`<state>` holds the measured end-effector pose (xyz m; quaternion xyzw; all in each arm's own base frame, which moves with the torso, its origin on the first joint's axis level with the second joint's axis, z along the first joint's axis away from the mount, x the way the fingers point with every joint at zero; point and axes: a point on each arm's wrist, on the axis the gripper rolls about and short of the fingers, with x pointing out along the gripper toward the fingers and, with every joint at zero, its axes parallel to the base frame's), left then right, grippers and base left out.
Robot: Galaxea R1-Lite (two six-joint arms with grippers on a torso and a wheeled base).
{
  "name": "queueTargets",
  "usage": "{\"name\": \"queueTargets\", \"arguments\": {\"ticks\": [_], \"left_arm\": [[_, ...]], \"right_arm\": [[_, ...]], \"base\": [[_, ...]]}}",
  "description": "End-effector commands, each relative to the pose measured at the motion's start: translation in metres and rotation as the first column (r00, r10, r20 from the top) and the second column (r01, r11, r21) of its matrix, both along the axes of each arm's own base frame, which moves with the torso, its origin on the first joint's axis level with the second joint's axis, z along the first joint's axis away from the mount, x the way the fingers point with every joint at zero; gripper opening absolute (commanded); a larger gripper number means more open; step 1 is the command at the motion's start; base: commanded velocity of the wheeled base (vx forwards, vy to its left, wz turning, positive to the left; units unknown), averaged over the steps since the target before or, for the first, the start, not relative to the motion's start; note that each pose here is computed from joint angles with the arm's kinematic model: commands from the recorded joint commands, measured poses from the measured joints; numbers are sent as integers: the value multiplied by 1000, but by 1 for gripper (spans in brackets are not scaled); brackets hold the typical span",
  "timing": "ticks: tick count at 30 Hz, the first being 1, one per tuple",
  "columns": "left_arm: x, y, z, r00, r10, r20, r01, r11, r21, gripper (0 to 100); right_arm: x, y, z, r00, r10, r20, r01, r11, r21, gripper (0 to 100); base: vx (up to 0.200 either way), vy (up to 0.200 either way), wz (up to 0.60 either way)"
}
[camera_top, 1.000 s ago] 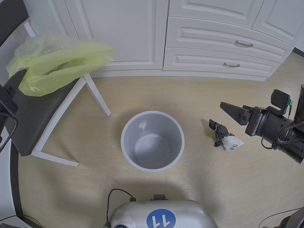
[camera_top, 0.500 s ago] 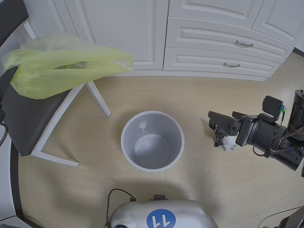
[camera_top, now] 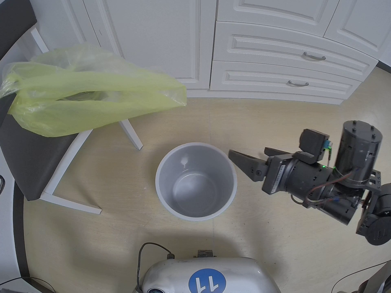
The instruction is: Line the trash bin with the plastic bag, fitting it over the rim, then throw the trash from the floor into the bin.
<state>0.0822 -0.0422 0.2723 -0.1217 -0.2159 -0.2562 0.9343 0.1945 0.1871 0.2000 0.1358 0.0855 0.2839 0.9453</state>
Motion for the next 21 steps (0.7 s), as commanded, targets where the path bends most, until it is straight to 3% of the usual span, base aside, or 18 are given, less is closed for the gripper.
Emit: {"name": "queueTargets", "arguments": {"ticks": [1,9,21], "left_arm": [[-8,-2,0,997,-67,28,67,998,-5,0],[-12,-2,-4,989,-123,78,123,992,4,0],[-22,3,0,979,-144,147,147,989,-12,0]], "right_arm": [[27,31,-26,999,2,-37,-2,1000,7,100],[32,39,-36,1000,-25,1,25,998,50,100],[27,40,-39,1000,-11,-5,11,999,46,100]], "base": [[0,0,0],[0,0,0],[0,0,0]]}}
